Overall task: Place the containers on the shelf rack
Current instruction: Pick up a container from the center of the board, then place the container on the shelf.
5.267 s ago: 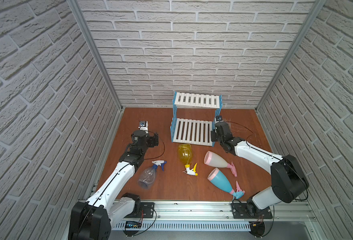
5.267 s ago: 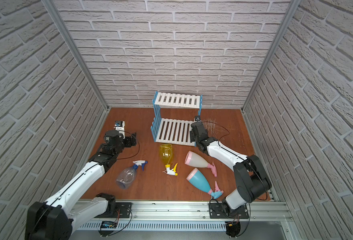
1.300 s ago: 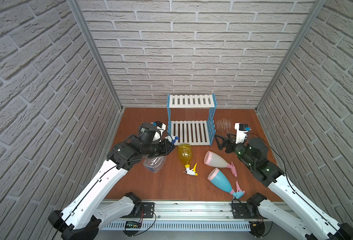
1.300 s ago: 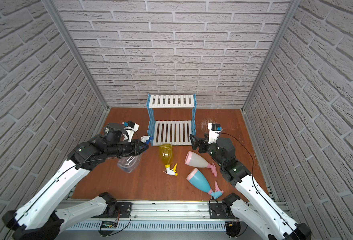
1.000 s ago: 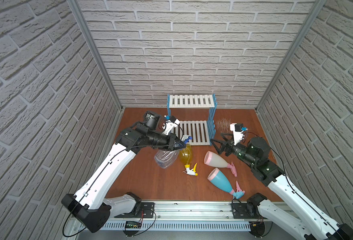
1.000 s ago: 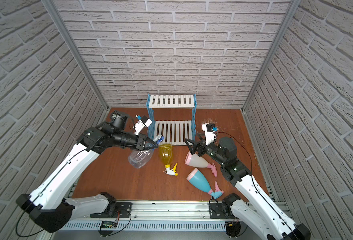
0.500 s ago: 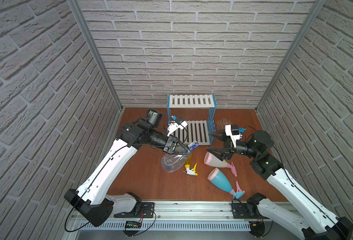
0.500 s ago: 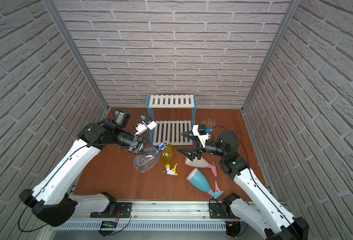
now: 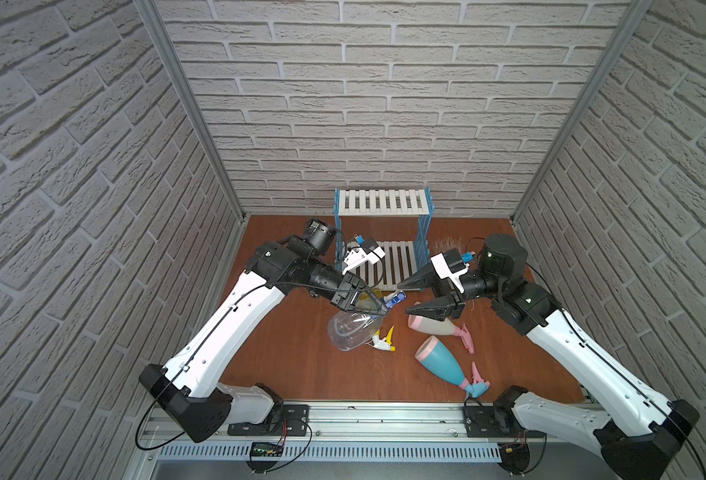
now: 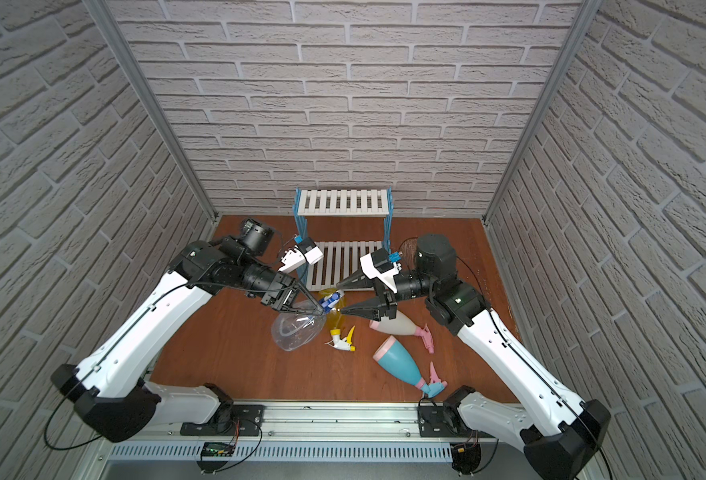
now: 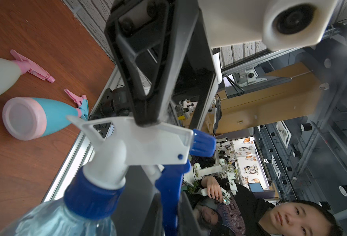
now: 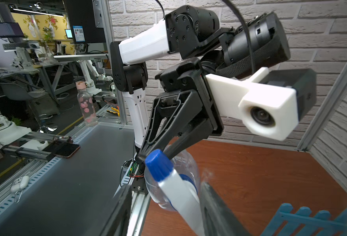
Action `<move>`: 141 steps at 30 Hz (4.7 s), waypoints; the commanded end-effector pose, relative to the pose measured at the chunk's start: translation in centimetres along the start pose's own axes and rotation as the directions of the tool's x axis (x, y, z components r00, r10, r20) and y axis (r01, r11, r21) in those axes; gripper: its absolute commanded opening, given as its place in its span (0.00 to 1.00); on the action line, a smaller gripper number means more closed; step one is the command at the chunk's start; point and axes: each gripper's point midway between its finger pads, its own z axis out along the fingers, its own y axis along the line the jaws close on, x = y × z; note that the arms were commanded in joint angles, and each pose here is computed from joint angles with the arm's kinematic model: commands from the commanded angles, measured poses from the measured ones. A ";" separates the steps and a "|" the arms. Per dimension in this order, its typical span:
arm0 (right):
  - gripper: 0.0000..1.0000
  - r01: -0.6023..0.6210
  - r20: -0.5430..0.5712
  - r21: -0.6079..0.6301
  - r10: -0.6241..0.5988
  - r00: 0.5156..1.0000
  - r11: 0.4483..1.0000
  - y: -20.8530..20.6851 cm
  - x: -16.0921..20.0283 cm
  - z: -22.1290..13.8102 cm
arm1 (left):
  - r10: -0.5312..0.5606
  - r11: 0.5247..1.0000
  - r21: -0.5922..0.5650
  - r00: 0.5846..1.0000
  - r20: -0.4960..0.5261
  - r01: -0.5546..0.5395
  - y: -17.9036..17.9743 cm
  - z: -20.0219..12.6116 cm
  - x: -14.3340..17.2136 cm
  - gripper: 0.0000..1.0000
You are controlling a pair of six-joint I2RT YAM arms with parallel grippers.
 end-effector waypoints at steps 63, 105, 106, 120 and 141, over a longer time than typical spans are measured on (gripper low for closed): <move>0.03 -0.654 0.367 0.753 0.774 0.516 0.079 -14.5 4.1 -5.6 | 0.756 0.156 -0.942 0.650 -0.079 -0.296 16.7 -2.3 -7.7 0.98; 0.96 -0.649 0.436 0.757 0.682 0.587 0.075 -15.0 2.4 -7.8 | 0.734 -0.050 -0.991 0.668 -0.123 -0.128 20.8 -4.4 -10.0 0.78; 1.00 -0.640 0.431 0.763 0.668 0.606 0.088 -14.6 1.9 -8.1 | 0.737 -0.045 -0.992 0.666 -0.114 -0.121 20.6 -4.7 -9.9 0.78; 1.00 -0.413 0.343 0.892 0.323 0.882 0.181 -10.7 -1.5 -14.3 | 0.752 0.293 -0.953 0.595 0.282 0.081 10.2 -14.3 -12.6 0.76; 1.00 -0.427 0.328 0.877 0.377 0.866 0.220 -11.6 5.5 -12.2 | 0.775 0.410 -0.909 0.555 0.302 -0.078 11.7 -20.6 -26.7 0.77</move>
